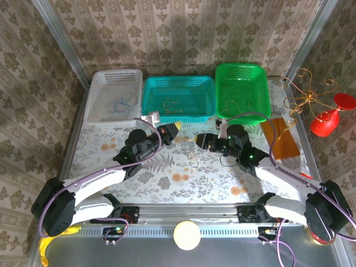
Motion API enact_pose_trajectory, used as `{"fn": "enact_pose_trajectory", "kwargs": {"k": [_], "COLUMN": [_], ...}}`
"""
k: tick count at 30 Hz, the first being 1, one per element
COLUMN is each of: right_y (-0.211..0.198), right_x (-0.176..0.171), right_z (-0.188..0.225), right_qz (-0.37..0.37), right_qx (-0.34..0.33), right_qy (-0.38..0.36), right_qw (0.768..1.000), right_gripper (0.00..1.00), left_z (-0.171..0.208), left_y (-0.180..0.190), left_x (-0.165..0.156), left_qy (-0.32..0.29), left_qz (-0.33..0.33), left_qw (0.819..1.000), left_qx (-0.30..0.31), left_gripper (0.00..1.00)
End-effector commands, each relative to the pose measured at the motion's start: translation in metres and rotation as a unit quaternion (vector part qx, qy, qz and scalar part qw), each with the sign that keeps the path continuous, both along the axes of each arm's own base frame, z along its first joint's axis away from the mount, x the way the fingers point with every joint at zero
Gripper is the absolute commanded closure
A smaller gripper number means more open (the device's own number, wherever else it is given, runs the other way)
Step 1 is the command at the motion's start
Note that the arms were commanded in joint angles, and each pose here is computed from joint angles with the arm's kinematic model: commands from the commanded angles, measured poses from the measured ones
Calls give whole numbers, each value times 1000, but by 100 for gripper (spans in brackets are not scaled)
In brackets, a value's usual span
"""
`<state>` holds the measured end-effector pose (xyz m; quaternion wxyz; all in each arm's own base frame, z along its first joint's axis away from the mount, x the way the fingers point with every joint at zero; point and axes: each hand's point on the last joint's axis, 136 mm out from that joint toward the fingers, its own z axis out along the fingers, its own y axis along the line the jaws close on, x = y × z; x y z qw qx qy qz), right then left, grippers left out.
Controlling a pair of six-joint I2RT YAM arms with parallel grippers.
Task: Untangle the cables
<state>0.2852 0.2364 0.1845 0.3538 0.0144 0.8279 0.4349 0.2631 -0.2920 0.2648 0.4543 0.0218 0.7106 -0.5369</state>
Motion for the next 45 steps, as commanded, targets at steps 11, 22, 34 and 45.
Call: {"fn": "enact_pose_trajectory", "kwargs": {"k": [11,22,34,45], "right_y": [35,-1,-2,16], "right_x": [27,89,198,255], "right_z": [30,58,89,25], "right_qz": [20,-49,-113,-99], "right_qx": [98,11,-75,-151], "right_qy": [-2,-28,-72,-38], "right_qw": [995,998,988,983], "right_gripper": [70,100,100,49], "left_z": [18,2,-40,-50], "left_y": [-8,20,63,76], "left_x": [-2,-13,-20,-20], "left_qy": [-26,-34,2,14], "left_qz": [-20,-21,14,31], "left_qw": [999,999,1000,998], "left_qx": [-31,-26,8,58], "left_gripper": [100,79,46,10]}}
